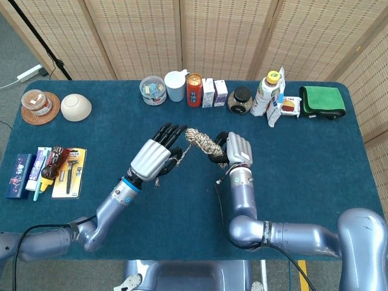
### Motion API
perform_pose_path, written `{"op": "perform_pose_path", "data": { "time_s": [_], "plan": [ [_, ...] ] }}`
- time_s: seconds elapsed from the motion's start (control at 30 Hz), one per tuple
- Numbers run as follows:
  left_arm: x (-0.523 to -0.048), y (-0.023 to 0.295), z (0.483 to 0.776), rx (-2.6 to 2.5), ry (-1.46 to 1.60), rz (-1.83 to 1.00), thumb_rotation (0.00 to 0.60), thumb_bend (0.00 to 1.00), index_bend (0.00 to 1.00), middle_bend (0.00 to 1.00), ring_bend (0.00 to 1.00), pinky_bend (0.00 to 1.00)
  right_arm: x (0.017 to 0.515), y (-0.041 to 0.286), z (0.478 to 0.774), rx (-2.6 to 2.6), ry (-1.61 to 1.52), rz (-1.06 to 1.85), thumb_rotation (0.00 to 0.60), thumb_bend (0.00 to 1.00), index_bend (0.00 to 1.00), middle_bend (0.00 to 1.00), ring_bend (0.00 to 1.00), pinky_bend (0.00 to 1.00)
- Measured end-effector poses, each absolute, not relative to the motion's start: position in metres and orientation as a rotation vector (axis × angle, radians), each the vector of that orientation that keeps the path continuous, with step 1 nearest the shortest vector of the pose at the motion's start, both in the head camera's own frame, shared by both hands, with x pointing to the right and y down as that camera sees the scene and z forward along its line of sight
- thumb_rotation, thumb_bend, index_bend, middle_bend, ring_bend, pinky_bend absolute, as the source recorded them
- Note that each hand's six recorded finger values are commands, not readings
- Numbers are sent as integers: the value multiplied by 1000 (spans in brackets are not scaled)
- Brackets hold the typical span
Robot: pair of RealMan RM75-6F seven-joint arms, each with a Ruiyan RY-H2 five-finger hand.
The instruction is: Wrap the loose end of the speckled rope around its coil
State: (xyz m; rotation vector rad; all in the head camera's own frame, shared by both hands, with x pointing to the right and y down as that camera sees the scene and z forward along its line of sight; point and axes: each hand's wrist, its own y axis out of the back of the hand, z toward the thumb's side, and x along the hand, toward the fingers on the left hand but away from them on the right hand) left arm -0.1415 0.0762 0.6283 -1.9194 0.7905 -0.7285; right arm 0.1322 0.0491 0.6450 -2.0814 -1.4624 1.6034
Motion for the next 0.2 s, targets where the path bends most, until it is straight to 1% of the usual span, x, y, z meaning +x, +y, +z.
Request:
{"op": "perform_pose_path", "data": {
  "time_s": [0.2],
  "plan": [
    [-142, 73, 615, -1950, 845, -726, 600, 455, 627, 0, 0, 0, 135, 50, 643, -2034, -1404, 1613, 600, 543, 687, 684, 618, 923]
  ]
}}
